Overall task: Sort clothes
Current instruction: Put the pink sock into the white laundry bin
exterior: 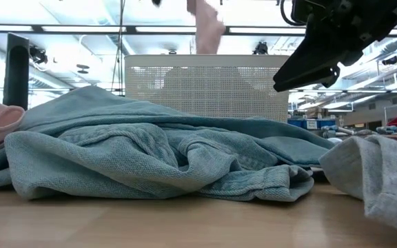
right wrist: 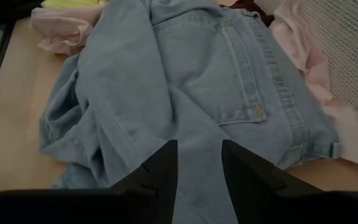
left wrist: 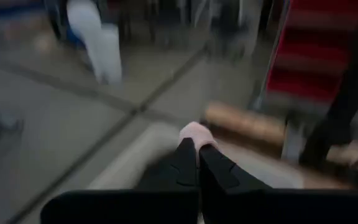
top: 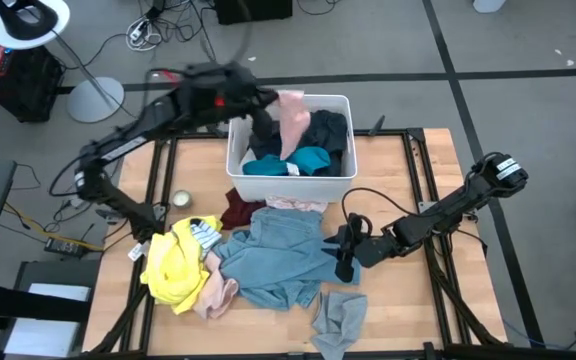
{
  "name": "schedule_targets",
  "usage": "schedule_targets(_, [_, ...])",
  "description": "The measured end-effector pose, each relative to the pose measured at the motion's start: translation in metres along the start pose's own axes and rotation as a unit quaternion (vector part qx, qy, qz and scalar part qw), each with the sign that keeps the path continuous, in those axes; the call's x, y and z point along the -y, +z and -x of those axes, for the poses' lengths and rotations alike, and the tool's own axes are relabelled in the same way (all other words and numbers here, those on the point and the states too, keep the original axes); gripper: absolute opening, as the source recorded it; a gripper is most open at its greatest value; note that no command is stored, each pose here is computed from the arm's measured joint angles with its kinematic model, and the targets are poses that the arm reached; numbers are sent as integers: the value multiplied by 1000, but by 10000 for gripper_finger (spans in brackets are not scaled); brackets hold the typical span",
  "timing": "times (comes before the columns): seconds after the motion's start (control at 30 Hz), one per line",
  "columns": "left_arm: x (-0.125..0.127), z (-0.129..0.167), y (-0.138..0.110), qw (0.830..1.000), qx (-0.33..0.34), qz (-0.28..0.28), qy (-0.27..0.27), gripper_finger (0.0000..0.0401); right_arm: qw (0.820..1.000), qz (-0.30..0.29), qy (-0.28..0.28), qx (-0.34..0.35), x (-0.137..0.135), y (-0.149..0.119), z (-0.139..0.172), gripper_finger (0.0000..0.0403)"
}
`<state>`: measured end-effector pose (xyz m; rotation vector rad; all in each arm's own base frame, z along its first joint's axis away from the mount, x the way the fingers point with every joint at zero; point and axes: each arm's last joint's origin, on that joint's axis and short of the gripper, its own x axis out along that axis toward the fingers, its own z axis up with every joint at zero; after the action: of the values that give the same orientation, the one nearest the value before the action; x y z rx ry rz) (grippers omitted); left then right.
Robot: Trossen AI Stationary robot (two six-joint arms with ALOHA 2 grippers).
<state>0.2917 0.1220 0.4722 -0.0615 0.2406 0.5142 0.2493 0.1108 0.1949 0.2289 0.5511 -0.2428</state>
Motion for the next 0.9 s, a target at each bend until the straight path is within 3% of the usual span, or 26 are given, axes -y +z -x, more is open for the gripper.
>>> schedule_targets(0.23, [-7, -70, -50, 990, -138, 6, -15, 1, 1000, 1, -3, 1, 0, 0, 0, 126])
schedule_targets(0.53, [-17, -146, -117, 965, -248, 84, 17, 13, 1000, 7, -6, -1, 1, -1, 0, 126])
schedule_targets(0.8, [-39, -187, -187, 901, -389, 189, -42, 101, 1000, 12, -10, -6, 2, -2, 0, 126])
schedule_targets(0.9, [-43, -196, -202, 886, -409, 208, -68, 136, 1000, 12, -10, -6, 2, -2, 0, 126])
